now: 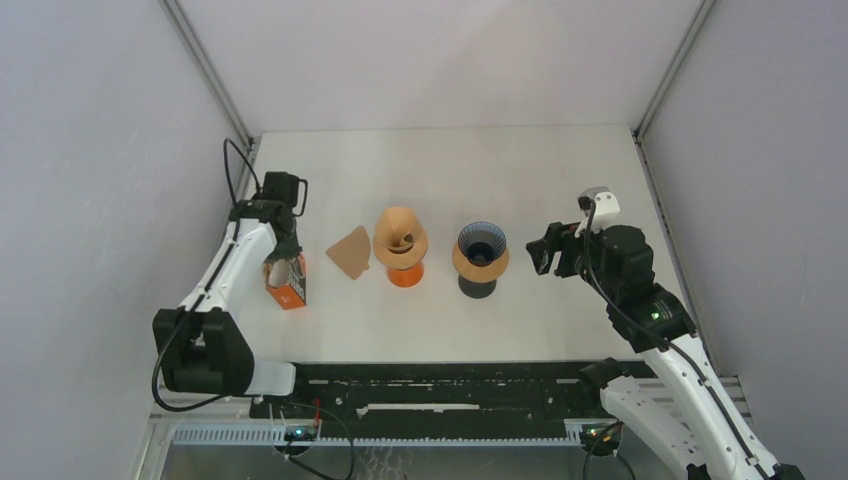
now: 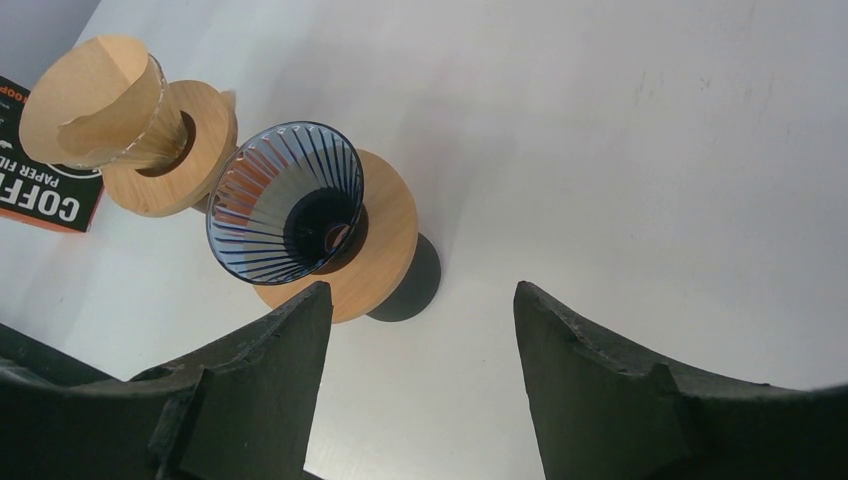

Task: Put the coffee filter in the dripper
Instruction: Pick up the coffee filter from the coffee filter holder.

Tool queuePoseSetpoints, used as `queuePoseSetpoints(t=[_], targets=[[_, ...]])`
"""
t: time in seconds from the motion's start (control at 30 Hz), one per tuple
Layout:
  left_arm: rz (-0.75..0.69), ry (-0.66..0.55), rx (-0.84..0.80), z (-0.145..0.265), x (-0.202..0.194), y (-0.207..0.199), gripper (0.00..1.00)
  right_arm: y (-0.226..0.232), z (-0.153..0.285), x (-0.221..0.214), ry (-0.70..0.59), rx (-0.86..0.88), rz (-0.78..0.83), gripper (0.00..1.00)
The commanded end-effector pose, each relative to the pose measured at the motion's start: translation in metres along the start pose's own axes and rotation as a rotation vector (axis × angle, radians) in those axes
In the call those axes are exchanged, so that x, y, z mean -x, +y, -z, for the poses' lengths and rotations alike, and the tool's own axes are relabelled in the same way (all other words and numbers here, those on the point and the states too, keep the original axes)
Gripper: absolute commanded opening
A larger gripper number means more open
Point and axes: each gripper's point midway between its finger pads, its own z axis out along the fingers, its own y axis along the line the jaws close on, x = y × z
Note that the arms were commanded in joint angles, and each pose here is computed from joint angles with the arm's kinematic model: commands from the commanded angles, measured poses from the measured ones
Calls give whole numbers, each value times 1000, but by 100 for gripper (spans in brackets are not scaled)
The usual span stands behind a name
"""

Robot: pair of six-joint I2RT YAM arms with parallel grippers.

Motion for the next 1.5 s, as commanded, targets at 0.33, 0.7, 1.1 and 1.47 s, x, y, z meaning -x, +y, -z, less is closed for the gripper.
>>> queuePoseSetpoints(t=[0.33, 0.7, 1.1, 1.47], targets=[[-2, -12, 34, -7, 20, 5, 38, 3, -1, 12, -46, 15, -1, 75], [-1, -8, 5, -7, 18, 1, 31, 3, -2, 12, -44, 18, -4, 75], [5, 13, 18, -13, 15, 4, 30, 3, -3, 11, -39, 22, -6, 75], [22, 27, -1, -15, 13, 5, 32, 3, -3, 11, -38, 22, -8, 75]])
